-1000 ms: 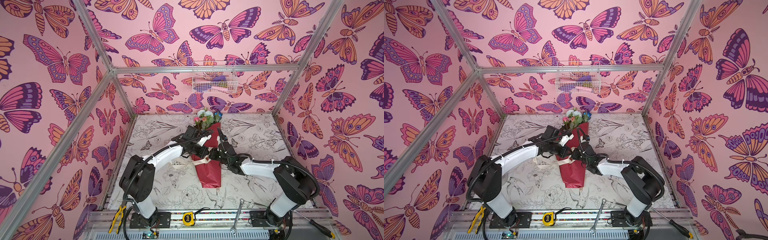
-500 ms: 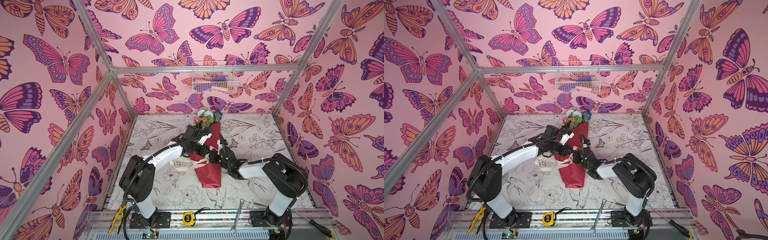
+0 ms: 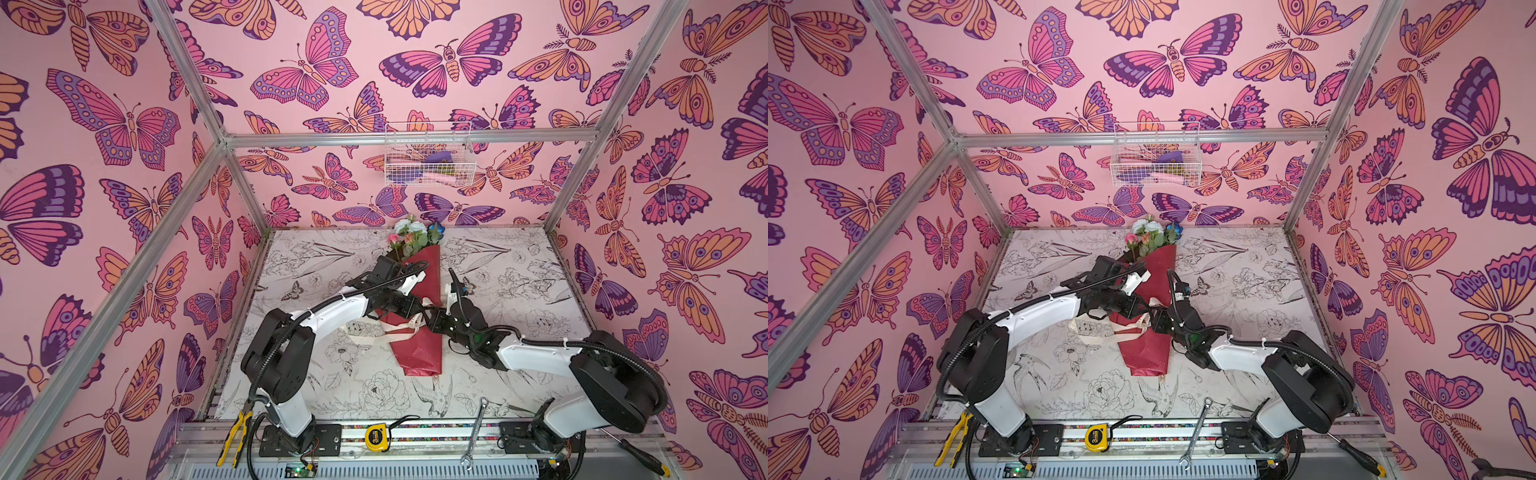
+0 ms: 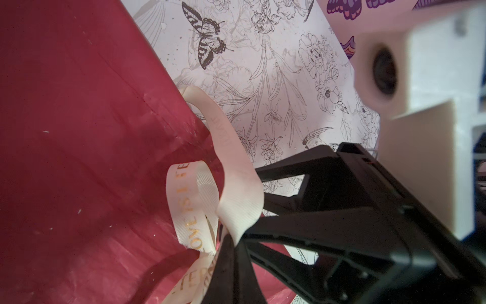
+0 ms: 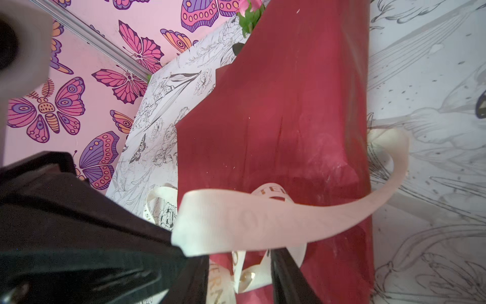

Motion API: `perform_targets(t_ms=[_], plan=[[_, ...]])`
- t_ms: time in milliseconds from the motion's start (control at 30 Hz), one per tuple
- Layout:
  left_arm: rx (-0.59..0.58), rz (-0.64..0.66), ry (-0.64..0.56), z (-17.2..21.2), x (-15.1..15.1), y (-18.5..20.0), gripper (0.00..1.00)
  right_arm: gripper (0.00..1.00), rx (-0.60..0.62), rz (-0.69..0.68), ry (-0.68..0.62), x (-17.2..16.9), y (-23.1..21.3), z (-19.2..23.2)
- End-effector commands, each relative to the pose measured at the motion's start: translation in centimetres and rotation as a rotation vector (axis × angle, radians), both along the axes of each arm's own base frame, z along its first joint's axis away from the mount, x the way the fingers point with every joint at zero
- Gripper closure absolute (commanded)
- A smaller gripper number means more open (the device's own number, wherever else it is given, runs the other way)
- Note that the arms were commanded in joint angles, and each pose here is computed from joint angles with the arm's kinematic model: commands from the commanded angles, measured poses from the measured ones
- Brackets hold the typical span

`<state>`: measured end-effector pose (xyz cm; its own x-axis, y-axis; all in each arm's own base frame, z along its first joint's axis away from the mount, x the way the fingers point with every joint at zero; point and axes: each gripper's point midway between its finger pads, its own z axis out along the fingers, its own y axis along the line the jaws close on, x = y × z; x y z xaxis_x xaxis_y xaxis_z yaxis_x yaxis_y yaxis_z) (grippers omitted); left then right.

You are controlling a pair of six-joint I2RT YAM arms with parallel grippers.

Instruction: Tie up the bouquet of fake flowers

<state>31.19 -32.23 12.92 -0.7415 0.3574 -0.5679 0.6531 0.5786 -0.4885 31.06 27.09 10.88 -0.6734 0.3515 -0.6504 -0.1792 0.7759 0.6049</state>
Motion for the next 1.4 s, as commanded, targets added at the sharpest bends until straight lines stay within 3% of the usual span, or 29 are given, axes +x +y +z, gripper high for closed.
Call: perform_targets(t_ms=[0, 167, 267, 667, 1133, 1367], plan=[[-0.007, -0.012, 0.021, -0.7, -0.4, -0.3, 1.00, 0.64, -0.029, -0.024, 0.053, -1.0, -1.2, -0.6], [-0.004, -0.014, 0.020, -0.9, -0.4, -0.3, 1.00, 0.75, -0.036, -0.096, 0.135, -2.2, -3.1, -1.2], [-0.006, -0.014, 0.020, -0.8, -0.4, -0.4, 1.00, 0.75, -0.022, -0.127, 0.174, -2.6, -3.6, -1.9], [-0.009, -0.018, 0.024, -0.8, -0.4, -0.5, 1.00, 0.83, 0.072, -0.001, 0.251, -1.7, 1.3, -5.0], [0.002, -0.023, 0.036, -1.4, -1.0, -0.4, 1.00, 0.85, 0.091, 0.024, 0.137, 3.8, 3.8, -2.9], [0.025, -0.017, 0.057, -2.8, -0.9, -0.2, 1.00, 0.85, 0.092, 0.026, 0.148, 2.9, 2.5, -2.5]])
